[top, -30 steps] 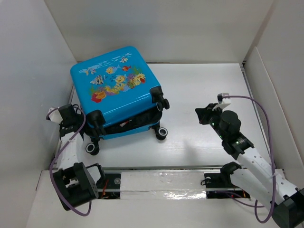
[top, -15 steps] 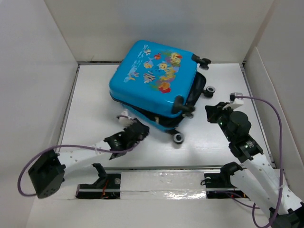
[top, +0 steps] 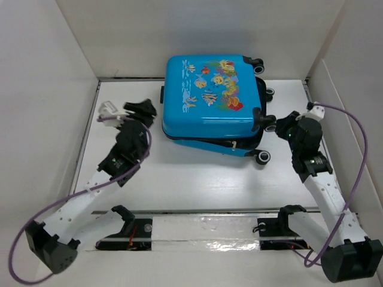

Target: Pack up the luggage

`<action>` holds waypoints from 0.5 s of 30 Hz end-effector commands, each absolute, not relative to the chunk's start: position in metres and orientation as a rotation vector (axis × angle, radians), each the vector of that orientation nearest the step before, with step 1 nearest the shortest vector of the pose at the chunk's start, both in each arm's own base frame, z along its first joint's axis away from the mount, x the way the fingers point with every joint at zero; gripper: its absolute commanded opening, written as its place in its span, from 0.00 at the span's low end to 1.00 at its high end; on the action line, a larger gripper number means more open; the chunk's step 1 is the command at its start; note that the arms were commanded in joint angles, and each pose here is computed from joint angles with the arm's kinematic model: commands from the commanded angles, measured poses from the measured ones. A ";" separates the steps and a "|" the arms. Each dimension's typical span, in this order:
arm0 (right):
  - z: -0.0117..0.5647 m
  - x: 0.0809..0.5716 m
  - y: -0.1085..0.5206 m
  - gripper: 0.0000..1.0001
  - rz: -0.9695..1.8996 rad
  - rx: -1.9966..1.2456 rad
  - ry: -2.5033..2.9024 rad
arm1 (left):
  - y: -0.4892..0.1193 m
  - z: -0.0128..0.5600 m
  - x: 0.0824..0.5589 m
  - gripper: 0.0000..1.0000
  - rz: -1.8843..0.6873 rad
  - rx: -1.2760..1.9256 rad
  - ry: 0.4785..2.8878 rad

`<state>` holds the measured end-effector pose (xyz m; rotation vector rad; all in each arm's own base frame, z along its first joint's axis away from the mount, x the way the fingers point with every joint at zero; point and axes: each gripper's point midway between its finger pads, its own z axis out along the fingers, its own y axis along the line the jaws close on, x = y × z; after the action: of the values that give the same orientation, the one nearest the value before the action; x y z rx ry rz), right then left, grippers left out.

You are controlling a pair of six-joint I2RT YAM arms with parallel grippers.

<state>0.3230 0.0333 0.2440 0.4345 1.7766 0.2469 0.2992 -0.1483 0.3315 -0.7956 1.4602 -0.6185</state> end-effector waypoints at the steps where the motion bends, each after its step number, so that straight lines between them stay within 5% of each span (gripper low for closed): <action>1: 0.302 0.340 0.012 0.24 0.261 0.476 1.630 | -0.079 0.359 0.352 0.47 -0.515 -0.840 1.327; 6: 0.285 0.373 -0.015 0.24 0.245 0.583 1.654 | -0.048 0.335 0.436 0.47 -0.624 -0.854 1.461; 7: 0.279 0.379 -0.021 0.25 0.236 0.604 1.662 | -0.043 0.292 0.461 0.47 -0.539 -0.891 1.570; 15: 0.231 0.454 -0.046 0.44 0.240 0.682 1.792 | -0.052 0.191 0.543 0.47 -0.461 -0.833 1.876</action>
<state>0.4186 -0.0402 0.1995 0.6945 1.8764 0.1827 0.5373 -0.0403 0.1926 -0.9101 1.8056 -0.3962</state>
